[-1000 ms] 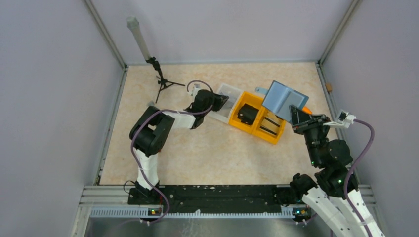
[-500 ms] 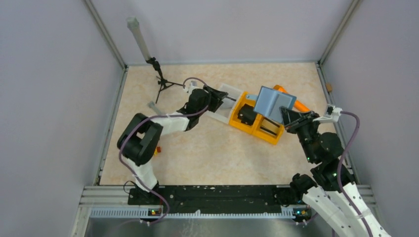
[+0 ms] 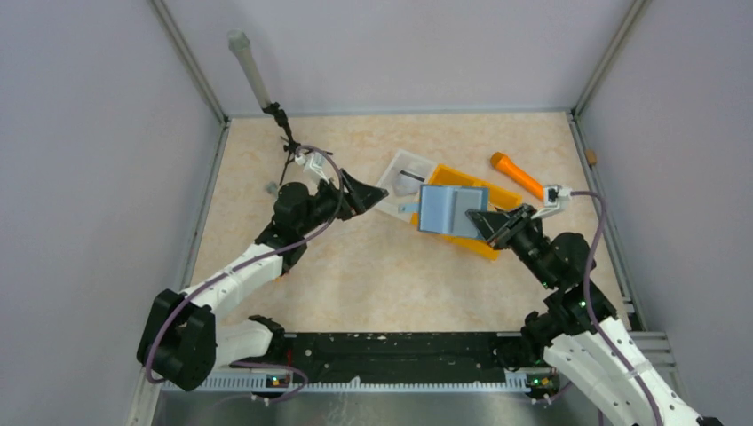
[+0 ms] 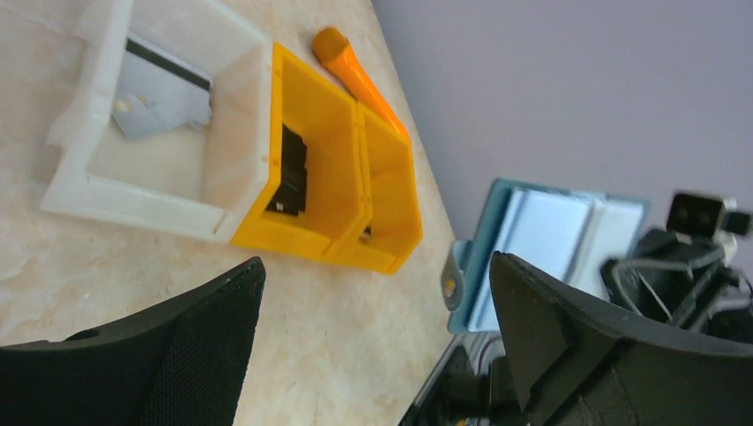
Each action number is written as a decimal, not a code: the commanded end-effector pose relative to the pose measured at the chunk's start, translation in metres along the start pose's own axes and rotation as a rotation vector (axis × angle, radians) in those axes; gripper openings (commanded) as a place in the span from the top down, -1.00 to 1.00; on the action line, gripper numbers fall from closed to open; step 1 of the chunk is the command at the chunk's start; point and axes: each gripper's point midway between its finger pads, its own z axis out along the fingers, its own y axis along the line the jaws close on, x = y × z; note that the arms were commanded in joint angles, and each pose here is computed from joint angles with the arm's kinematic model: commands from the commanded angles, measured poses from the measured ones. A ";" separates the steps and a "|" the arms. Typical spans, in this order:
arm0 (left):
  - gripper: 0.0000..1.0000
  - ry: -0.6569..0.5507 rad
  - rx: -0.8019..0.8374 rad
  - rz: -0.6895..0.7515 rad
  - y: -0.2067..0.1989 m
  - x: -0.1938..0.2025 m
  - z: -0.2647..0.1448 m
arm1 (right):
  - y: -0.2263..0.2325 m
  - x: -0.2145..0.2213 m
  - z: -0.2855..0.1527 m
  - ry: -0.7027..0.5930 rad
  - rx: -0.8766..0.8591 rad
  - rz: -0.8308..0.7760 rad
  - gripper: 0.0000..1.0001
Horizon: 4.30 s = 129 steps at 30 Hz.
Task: Take the credit cards out of the card holder
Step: Remove the credit card from the card holder.
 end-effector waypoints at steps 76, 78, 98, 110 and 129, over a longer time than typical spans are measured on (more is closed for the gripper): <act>1.00 0.396 0.351 0.009 -0.020 0.092 -0.057 | 0.044 0.113 0.000 0.473 -0.423 0.140 0.65; 1.00 0.399 0.354 0.006 -0.021 0.092 -0.057 | 0.045 0.113 0.000 0.472 -0.432 0.144 0.69; 1.00 0.390 0.401 0.003 -0.041 0.088 -0.062 | 0.026 0.127 0.006 0.513 -0.343 0.121 0.80; 1.00 0.400 0.411 0.000 -0.046 0.091 -0.061 | 0.034 0.125 0.004 0.505 -0.392 0.149 0.86; 0.08 0.425 0.408 0.001 -0.048 0.099 -0.056 | 0.022 0.133 0.012 0.529 -0.287 0.059 1.00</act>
